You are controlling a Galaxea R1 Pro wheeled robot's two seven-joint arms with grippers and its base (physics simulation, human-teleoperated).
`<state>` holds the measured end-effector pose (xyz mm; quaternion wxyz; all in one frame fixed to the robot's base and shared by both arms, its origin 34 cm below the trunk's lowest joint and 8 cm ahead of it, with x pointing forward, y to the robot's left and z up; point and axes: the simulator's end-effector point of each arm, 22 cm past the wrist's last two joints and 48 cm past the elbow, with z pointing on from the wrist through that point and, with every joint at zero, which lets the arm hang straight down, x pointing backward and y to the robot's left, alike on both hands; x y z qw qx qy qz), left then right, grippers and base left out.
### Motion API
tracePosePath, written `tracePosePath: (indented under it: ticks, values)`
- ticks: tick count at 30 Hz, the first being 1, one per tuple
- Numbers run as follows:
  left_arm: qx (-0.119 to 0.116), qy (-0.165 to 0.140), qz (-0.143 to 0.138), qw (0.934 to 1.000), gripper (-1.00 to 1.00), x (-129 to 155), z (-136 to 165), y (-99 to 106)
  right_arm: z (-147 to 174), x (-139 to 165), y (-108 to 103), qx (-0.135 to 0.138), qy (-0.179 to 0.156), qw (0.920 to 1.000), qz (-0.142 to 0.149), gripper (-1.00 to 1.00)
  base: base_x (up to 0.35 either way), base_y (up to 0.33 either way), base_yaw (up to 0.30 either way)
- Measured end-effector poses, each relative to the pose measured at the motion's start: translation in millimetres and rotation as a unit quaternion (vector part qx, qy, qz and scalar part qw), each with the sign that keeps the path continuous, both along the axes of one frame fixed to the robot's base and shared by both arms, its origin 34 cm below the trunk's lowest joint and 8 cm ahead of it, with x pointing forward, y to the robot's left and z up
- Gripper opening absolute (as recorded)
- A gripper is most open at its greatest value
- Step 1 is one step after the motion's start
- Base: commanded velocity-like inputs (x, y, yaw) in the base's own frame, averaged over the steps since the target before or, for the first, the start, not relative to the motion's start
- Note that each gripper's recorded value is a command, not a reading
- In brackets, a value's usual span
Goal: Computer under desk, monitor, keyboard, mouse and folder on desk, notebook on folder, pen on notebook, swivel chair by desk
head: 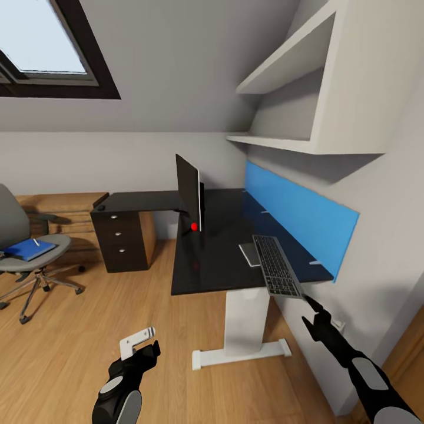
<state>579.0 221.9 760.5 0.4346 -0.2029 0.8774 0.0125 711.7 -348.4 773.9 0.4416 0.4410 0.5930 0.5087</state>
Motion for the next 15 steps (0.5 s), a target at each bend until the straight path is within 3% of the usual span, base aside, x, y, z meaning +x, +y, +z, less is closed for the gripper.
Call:
tracePosePath:
  ticks: [15]
  values:
    - [0.000, 0.000, 0.000, 1.0000, 1.00, -2, -27, 1, -27, -5, -6, 0.002, -0.007, 1.0000, -0.003, 1.00, 0.000, 0.000, 0.000]
